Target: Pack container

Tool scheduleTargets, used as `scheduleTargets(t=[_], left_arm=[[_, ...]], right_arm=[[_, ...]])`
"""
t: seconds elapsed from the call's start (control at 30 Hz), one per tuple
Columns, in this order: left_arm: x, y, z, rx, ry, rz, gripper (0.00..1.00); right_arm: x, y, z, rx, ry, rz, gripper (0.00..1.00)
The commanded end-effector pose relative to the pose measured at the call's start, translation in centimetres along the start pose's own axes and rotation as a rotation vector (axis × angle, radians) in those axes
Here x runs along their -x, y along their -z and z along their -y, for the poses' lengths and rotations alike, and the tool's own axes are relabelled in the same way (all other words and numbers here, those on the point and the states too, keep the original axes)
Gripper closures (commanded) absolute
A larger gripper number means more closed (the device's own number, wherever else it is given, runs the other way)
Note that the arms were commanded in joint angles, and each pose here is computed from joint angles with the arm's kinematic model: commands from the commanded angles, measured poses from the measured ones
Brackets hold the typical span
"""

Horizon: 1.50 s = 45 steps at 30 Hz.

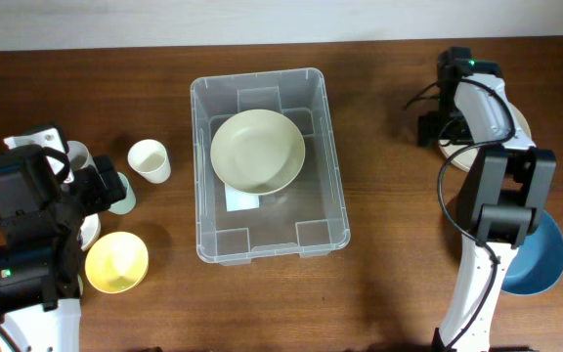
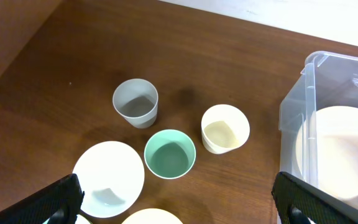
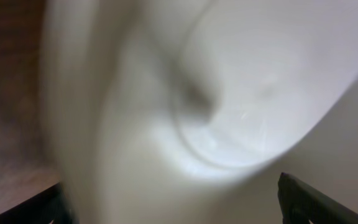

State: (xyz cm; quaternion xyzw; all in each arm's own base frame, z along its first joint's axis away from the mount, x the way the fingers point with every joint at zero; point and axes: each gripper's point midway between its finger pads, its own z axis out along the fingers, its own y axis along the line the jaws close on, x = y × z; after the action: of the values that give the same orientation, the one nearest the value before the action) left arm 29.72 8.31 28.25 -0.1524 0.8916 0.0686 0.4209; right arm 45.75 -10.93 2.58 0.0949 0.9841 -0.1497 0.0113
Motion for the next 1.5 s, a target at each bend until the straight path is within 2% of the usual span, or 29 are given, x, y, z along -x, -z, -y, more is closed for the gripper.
scheduleTargets(t=[0.0,0.13,0.2,0.37,0.5,0.53,0.57,0.8,0.87,1.03,1.27,1.47], left_arm=[[0.6,0.4,0.0,-0.006,0.018,0.018,0.01],[0.7,0.4,0.2,-0.018,0.018,0.021,0.01],[0.8,0.4,0.2,-0.018,0.018,0.023,0.01],[0.8,0.4,0.2,-0.018,0.018,0.023,0.01],[0.8,0.4,0.2,-0.018,0.018,0.023,0.01],[0.8,0.4,0.2,-0.018,0.018,0.024,0.01],[0.8,0.4,0.2,-0.018,0.018,0.024,0.01],[0.8,0.4,0.2,-0.018,0.018,0.024,0.01],[0.8,0.4,0.2,-0.018,0.018,0.024,0.01],[0.8,0.4,0.2,-0.018,0.018,0.024,0.01],[0.8,0.4,0.2,-0.017,0.018,0.024,0.01],[0.8,0.4,0.2,-0.017,0.018,0.022,0.01]], right_arm=[[0.3,-0.9,1.4,-0.028,-0.024,0.001,0.06],[0.7,-1.3,1.8,-0.027,-0.038,0.016,0.07],[0.8,-1.6,1.7,-0.024,-0.039,0.015,0.11],[0.6,-2.8,1.0,-0.009,-0.031,-0.006,0.15],[0.3,-3.6,0.6,0.001,-0.026,-0.024,0.25],[0.3,-3.7,0.6,0.001,-0.026,-0.025,0.28],[0.4,-3.7,0.6,0.001,-0.027,-0.022,0.37],[0.6,-3.7,0.6,0.002,-0.029,-0.013,0.63],[0.7,-3.7,0.6,0.001,-0.031,-0.009,0.74],[1.2,-3.7,0.6,0.002,-0.037,0.012,0.95],[2.2,-1.5,0.5,0.006,-0.041,0.061,0.96],[5.1,9.4,0.7,0.03,-0.049,0.293,0.96]])
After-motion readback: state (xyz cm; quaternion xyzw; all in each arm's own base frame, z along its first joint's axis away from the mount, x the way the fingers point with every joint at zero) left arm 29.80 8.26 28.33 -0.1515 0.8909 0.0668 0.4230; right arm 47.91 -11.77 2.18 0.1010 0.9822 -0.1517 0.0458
